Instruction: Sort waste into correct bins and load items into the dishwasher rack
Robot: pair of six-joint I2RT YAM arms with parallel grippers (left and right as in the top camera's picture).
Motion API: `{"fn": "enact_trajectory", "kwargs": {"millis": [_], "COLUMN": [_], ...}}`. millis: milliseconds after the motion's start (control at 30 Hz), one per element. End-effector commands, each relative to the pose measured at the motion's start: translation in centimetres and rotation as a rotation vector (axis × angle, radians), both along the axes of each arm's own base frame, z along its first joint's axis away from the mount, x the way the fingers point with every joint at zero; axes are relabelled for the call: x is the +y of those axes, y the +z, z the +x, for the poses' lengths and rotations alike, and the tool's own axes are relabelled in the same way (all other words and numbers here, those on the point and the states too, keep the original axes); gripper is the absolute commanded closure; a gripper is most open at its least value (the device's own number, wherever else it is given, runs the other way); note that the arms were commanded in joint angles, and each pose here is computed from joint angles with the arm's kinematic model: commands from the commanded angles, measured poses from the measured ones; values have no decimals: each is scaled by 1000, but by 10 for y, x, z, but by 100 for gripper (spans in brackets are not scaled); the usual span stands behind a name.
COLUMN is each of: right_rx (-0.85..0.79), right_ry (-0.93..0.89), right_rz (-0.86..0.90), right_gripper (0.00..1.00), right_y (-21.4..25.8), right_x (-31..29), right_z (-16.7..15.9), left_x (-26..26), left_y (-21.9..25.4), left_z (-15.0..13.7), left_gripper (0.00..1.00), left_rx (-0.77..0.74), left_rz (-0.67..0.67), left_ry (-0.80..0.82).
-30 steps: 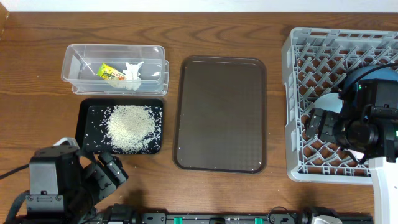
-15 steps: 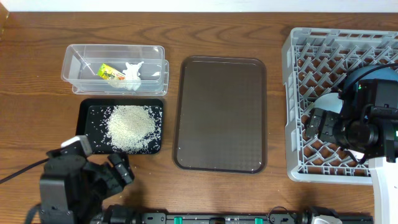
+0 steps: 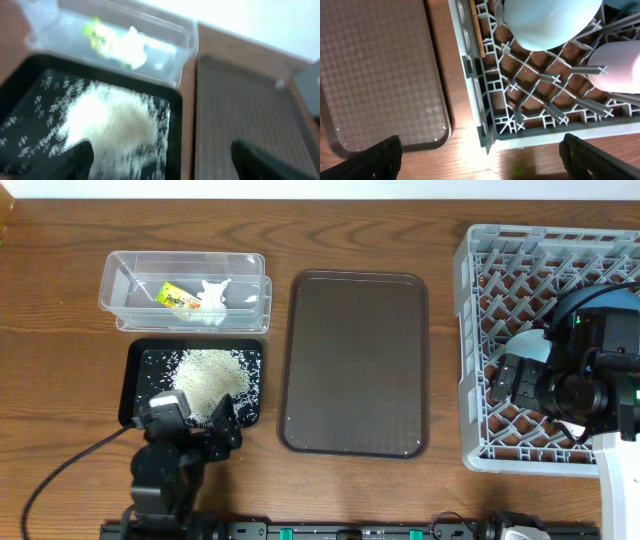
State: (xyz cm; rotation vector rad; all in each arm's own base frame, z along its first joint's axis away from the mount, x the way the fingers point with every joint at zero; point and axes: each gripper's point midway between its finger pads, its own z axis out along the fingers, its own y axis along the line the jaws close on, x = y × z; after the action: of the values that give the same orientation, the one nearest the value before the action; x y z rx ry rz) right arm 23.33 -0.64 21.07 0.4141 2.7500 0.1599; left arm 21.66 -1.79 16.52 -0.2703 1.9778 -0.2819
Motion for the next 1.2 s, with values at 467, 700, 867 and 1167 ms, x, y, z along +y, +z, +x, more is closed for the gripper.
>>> {"fn": "enact_trajectory", "kwargs": {"millis": [467,700,867,1167], "right_rx": [-7,-7,-7,-7], "right_ry": [-3,-3,-3,-3], "right_rz": [-7,-6,-6,-7], "right_gripper": [1,1,1,1], "right_y": [2,2,2,2], "right_x": [1,1,1,1], "right_z": [0,0,0,0], "left_x": [7,17,17,34], "left_y": [-30,-24,-12,-17], "left_z": [19,23,29,28], "left_gripper": [10,10,10,10], "left_rx": [-179,-234,-330,-307], "left_rz": [19,28,58,80], "left_ry": [38,81,73,141]}}
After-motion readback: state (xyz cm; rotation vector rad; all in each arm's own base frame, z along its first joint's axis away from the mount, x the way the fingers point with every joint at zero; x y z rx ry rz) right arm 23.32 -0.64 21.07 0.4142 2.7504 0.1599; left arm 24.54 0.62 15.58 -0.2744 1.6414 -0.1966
